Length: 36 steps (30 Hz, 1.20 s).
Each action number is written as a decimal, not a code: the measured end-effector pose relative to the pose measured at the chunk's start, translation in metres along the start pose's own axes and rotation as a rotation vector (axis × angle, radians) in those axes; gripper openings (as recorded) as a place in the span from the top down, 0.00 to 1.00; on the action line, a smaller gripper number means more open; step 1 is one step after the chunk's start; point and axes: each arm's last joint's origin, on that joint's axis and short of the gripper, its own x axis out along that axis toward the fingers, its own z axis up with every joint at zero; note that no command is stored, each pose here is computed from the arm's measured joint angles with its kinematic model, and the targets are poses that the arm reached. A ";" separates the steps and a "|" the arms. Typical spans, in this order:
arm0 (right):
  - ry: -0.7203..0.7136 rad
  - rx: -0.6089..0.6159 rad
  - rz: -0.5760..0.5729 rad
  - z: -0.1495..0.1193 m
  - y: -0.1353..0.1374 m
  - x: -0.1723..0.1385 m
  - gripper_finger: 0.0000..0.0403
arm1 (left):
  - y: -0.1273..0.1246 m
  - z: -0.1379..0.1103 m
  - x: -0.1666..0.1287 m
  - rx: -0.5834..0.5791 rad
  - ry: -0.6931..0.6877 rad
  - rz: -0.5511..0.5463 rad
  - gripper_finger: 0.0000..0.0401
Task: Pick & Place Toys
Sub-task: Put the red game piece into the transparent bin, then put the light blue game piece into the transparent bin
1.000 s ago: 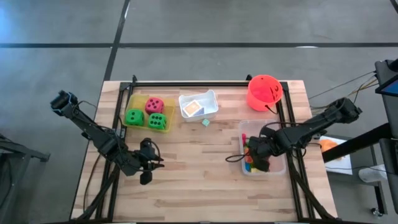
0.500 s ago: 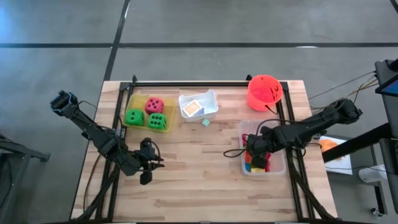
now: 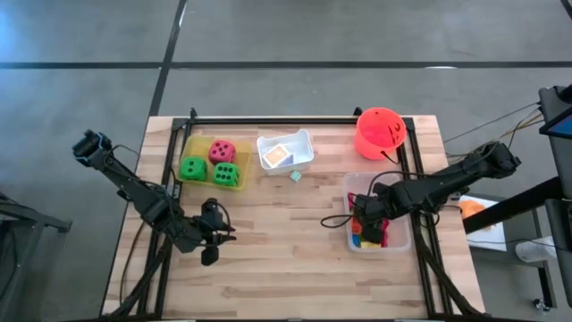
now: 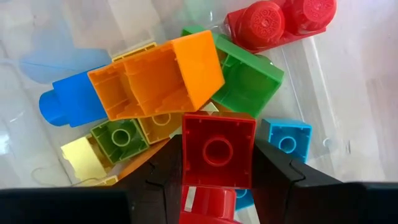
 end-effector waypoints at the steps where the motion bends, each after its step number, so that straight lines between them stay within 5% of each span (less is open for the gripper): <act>1: 0.001 0.003 0.001 0.000 0.000 0.000 0.68 | 0.000 0.000 0.000 0.000 0.000 0.000 0.75; 8: 0.012 0.064 0.011 0.000 0.000 0.000 0.65 | 0.000 0.000 0.000 -0.003 0.000 0.000 0.75; 15: 0.018 0.119 0.015 0.000 0.000 -0.001 0.37 | 0.000 0.000 0.000 -0.003 0.000 0.000 0.75; 21: 0.006 0.128 0.027 0.003 0.002 -0.006 0.22 | 0.000 0.000 0.000 -0.003 0.000 0.000 0.75; 29: 0.015 0.168 0.009 0.007 0.003 -0.022 0.19 | 0.000 0.000 0.000 -0.003 0.000 0.000 0.75; 36: 0.040 0.369 -0.024 0.011 0.003 -0.055 0.18 | 0.000 0.000 0.000 -0.003 0.000 0.000 0.75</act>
